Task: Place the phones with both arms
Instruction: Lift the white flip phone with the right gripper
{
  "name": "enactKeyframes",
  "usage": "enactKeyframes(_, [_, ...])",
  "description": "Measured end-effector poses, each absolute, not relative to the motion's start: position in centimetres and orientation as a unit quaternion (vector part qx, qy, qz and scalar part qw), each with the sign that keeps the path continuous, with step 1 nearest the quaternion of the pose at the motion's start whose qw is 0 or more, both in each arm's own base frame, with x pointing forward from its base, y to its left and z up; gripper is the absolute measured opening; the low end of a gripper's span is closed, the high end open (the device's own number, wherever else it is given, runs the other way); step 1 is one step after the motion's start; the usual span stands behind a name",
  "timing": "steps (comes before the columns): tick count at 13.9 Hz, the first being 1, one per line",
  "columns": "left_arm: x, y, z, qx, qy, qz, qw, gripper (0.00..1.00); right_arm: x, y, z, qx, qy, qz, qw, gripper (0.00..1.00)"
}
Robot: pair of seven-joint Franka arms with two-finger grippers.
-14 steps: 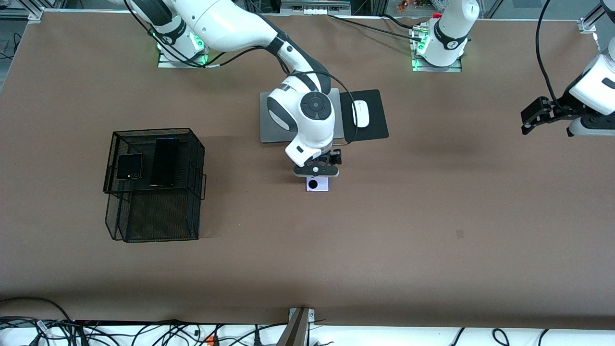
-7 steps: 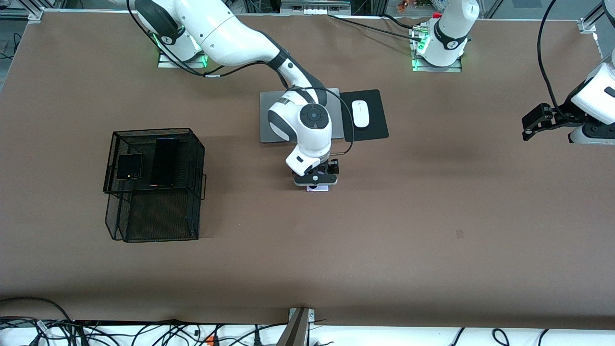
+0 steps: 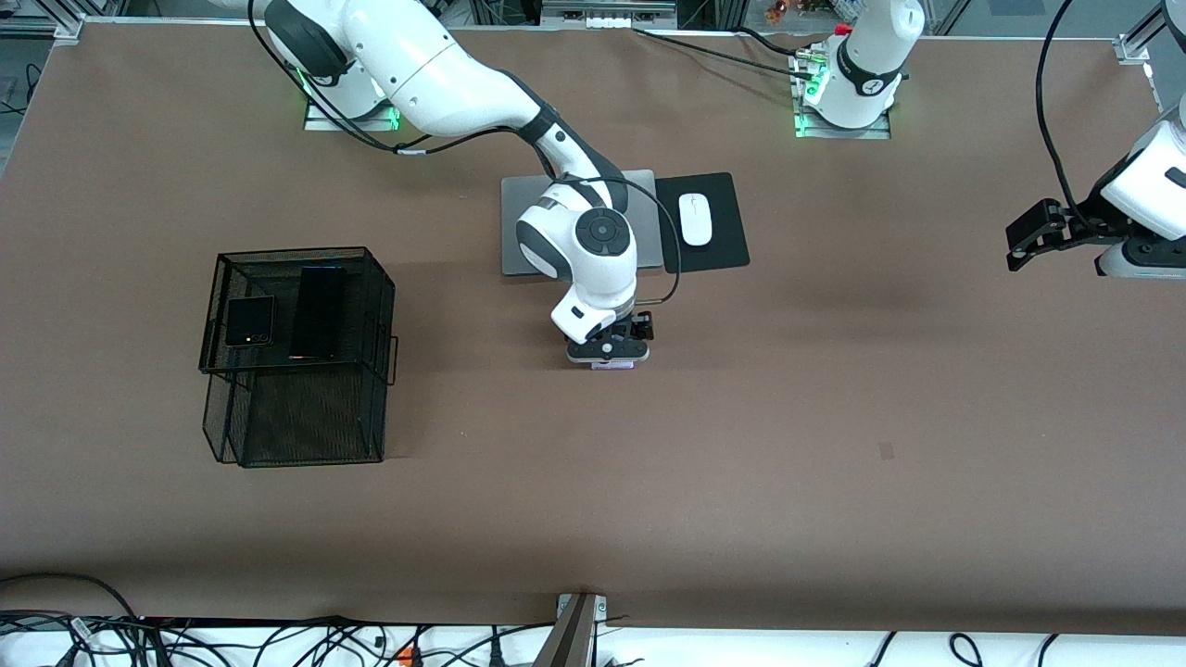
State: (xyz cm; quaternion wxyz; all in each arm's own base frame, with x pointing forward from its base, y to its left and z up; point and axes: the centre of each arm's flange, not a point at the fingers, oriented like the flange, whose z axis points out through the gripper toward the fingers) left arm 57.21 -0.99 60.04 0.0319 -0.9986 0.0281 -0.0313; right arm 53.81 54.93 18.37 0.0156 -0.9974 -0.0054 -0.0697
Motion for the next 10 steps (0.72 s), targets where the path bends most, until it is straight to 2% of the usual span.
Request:
enactKeyframes(7, [57.2, -1.0, 60.0, -0.999, 0.028, -0.029, 0.032, 1.0, 53.7, 54.9, 16.7, -0.997, -0.006, -0.069, 0.018, 1.0])
enactKeyframes(8, [57.2, -1.0, 60.0, -0.999, 0.028, -0.029, 0.032, 1.0, 53.7, 54.8, 16.7, -0.997, -0.006, -0.069, 0.018, 0.95])
enactKeyframes(9, [57.2, -1.0, 60.0, -0.999, 0.028, -0.029, 0.032, 1.0, 53.7, 54.9, 16.8, -0.997, -0.006, -0.069, 0.018, 0.95])
enactKeyframes(10, [57.2, -1.0, 60.0, -0.999, 0.028, -0.029, 0.032, 1.0, 53.8, 54.9, 16.9, -0.997, -0.006, -0.07, 0.018, 0.88])
